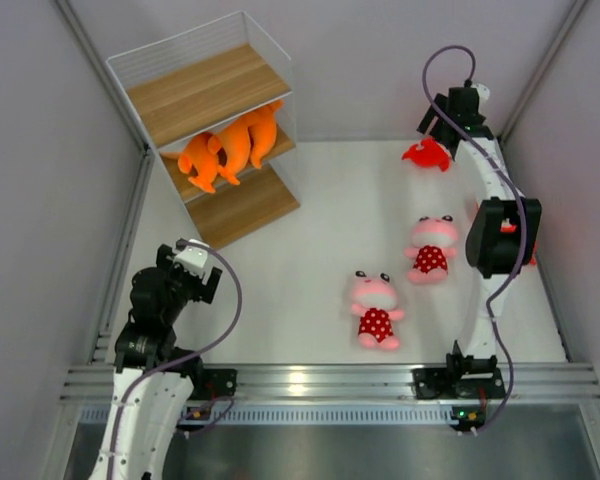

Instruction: Place and organize the stuffed toys onto the shelf

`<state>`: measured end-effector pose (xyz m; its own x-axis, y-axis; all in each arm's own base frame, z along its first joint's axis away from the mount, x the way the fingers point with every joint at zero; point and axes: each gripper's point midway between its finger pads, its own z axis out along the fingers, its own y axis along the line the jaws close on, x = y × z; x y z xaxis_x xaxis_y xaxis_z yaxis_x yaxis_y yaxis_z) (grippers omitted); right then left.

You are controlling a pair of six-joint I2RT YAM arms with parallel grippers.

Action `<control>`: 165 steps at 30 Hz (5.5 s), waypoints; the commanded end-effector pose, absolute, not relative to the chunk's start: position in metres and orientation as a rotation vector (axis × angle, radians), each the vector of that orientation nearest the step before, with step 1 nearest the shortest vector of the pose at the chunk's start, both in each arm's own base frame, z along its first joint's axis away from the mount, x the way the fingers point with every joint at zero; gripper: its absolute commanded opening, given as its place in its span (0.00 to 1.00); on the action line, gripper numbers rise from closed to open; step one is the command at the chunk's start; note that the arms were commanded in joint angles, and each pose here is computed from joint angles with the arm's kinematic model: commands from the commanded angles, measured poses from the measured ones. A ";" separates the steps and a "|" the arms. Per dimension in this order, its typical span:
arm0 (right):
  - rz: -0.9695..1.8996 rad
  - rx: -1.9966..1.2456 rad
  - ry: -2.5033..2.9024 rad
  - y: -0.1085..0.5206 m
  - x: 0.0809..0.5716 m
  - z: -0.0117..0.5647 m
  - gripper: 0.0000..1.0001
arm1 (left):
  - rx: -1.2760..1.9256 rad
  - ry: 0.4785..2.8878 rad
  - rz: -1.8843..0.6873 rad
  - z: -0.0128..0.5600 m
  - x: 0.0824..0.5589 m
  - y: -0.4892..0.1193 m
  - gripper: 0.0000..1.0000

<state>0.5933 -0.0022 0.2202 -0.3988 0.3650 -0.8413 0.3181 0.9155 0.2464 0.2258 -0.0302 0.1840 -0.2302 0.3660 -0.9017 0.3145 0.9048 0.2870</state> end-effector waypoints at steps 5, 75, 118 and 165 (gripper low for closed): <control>0.097 0.910 1.886 -0.054 0.655 0.142 0.86 | 0.530 1.791 0.057 0.207 0.228 -0.028 0.88; 0.880 -1.165 1.568 0.442 0.123 0.323 0.00 | 0.492 1.392 -0.336 0.354 0.133 -0.090 0.99; 1.086 -1.049 1.809 0.465 0.213 0.247 0.00 | 0.918 1.573 -0.431 0.266 0.225 -0.105 0.99; 0.613 -0.583 2.284 0.408 0.294 0.093 0.00 | 0.311 1.799 0.147 0.238 0.272 0.008 0.89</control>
